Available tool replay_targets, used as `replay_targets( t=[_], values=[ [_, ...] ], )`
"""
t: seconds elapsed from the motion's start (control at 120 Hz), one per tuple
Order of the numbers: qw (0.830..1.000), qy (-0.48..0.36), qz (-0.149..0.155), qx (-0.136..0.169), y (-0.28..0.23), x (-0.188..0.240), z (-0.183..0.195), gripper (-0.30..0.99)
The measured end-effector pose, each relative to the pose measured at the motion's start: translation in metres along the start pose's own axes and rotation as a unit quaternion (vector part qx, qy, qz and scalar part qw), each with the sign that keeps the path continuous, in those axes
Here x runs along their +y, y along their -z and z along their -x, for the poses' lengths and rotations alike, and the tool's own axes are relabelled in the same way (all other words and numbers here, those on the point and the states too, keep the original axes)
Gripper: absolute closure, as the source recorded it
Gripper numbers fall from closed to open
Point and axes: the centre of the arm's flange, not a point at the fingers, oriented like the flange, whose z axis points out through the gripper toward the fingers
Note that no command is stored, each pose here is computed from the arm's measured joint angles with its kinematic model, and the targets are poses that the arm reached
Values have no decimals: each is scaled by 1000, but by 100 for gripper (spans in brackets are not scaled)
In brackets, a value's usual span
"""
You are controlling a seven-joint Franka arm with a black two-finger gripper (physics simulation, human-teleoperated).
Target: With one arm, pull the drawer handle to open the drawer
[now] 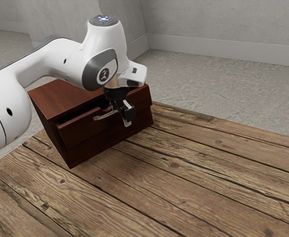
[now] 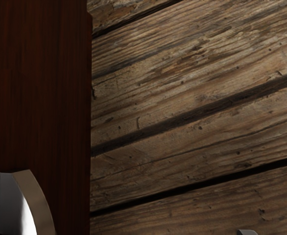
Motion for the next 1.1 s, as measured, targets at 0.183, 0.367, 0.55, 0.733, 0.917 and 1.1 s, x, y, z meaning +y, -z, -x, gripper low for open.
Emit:
replay_targets(
  t=[0.183,0.367,0.55,0.733,0.917,1.1],
  values=[
    [1000,4,3,-3,2,9,-2,19],
    [1000,9,8,-8,4,19,-5,14],
    [1000,12,16,-10,6,34,-10,6],
    [999,16,25,-14,8,47,-12,-2],
    [999,5,32,-17,24,69,-10,23],
    [999,-18,34,-21,36,102,-6,40]
  ],
)
